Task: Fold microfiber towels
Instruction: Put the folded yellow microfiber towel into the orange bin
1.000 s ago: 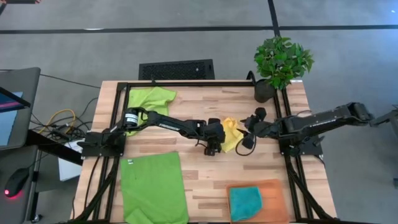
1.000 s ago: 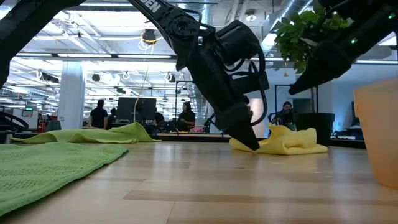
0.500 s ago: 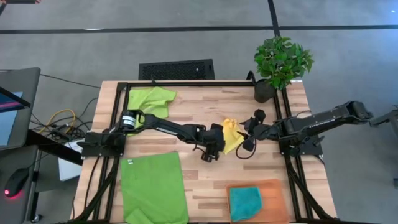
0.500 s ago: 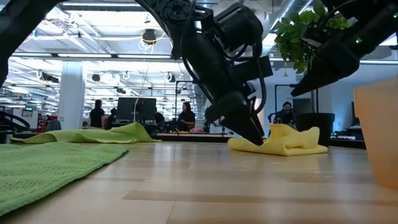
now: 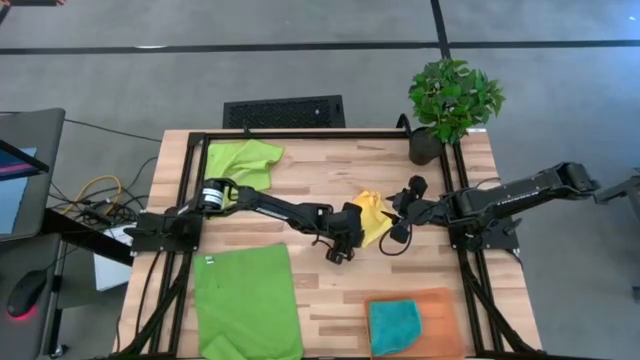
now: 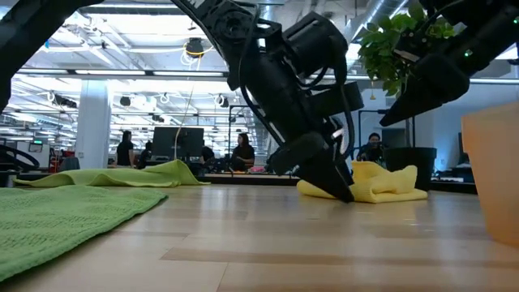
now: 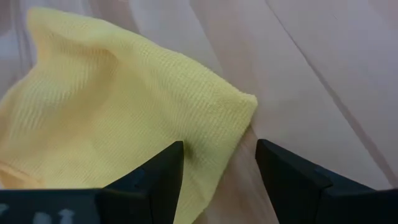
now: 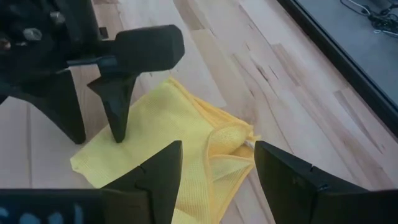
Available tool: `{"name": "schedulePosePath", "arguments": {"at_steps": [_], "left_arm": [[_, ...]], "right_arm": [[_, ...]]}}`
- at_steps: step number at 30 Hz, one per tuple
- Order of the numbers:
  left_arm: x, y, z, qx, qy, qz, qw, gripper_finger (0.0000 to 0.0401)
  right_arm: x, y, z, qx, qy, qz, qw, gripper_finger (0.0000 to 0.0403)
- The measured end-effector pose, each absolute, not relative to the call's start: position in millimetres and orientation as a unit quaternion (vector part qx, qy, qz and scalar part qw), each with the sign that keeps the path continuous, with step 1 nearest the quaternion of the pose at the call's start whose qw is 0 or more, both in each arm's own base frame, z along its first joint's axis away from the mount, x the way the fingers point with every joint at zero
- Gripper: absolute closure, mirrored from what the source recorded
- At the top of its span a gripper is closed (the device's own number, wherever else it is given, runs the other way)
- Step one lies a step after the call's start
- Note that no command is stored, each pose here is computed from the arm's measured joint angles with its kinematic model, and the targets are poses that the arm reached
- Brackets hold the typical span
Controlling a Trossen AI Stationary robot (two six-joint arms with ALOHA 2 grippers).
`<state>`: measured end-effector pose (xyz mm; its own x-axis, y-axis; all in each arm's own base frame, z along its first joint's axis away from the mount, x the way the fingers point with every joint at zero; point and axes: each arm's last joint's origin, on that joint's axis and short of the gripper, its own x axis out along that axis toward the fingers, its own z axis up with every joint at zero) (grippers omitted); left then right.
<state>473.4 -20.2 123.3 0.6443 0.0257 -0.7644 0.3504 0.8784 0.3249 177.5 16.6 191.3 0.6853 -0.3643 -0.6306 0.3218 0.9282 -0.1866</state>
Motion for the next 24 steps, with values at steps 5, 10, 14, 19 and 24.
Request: {"name": "schedulePosePath", "arguments": {"at_steps": [5,10,14,19,24], "left_arm": [[474.4,-19.0,121.9,0.221,0.417,-0.044,0.881,0.0209],[474.9,-17.7,120.8,0.212,0.417,-0.030,0.883,0.0276],[474.5,-17.0,119.4,0.205,0.421,-0.023,0.883,0.0369],[476.5,-16.0,125.2,0.169,0.424,-0.008,0.889,0.0392],[486.9,-28.4,151.6,0.139,0.418,-0.006,0.898,0.0398]], "right_arm": [[177.4,16.6,191.2,-0.030,0.350,-0.187,0.917,0.0177],[177.6,17.3,191.0,-0.025,0.353,-0.175,0.919,0.0177],[176.8,17.4,190.9,-0.025,0.355,-0.173,0.918,0.0177],[170.5,16.6,191.7,-0.029,0.368,-0.172,0.913,0.0177],[161.0,18.7,195.3,-0.036,0.373,-0.161,0.913,0.0177]]}}
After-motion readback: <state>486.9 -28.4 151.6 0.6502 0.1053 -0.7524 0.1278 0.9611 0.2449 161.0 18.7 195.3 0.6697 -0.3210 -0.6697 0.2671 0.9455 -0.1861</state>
